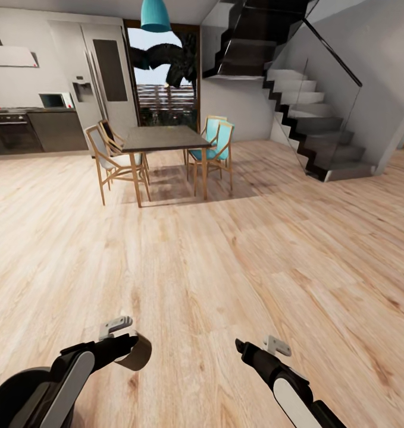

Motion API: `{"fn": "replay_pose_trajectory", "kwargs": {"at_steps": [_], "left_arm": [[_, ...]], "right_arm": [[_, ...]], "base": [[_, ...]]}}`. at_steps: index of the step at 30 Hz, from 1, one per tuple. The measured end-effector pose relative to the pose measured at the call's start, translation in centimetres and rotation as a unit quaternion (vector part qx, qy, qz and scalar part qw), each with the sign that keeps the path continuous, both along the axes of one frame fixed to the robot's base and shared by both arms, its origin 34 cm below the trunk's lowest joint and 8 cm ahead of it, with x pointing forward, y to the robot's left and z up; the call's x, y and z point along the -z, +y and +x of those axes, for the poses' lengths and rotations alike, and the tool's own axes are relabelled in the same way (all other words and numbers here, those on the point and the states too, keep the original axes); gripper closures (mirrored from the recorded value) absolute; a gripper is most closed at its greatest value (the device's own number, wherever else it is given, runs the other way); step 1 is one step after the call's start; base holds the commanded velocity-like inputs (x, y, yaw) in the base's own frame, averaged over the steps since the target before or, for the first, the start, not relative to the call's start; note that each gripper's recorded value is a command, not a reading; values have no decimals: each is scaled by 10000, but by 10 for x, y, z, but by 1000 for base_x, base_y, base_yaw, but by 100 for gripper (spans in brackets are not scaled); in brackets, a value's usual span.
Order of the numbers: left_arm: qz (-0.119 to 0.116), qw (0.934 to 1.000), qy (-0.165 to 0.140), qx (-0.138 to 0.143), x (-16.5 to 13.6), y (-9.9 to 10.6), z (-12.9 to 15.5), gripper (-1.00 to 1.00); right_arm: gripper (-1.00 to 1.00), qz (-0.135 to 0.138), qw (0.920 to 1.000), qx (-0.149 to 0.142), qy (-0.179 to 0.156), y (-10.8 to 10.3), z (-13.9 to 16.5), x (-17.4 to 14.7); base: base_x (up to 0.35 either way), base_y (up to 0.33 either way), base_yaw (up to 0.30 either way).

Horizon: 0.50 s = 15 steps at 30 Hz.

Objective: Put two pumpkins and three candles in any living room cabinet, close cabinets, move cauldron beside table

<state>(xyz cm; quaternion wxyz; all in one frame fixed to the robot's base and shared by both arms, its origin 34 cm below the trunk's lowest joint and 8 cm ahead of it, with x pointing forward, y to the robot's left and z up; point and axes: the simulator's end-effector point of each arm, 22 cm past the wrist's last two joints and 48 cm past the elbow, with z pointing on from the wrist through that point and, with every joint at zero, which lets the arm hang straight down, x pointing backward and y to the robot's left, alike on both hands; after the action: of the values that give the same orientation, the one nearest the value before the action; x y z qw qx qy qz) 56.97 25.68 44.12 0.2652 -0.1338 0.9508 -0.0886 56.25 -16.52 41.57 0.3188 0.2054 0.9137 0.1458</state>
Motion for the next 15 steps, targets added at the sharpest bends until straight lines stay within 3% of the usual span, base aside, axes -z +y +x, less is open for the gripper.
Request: {"fn": "replay_pose_trajectory", "kwargs": {"at_steps": [12,15], "left_arm": [[15,10000,93,9,-5,2,1,100],[6,9999,112,10,-3,1,0,100]], "right_arm": [[-100,-21,9999,8,141,-1,-2,-1],[-100,-26,9999,12,158,-2,-3,1]], "base": [[2,0,0],[161,0,0]]}}
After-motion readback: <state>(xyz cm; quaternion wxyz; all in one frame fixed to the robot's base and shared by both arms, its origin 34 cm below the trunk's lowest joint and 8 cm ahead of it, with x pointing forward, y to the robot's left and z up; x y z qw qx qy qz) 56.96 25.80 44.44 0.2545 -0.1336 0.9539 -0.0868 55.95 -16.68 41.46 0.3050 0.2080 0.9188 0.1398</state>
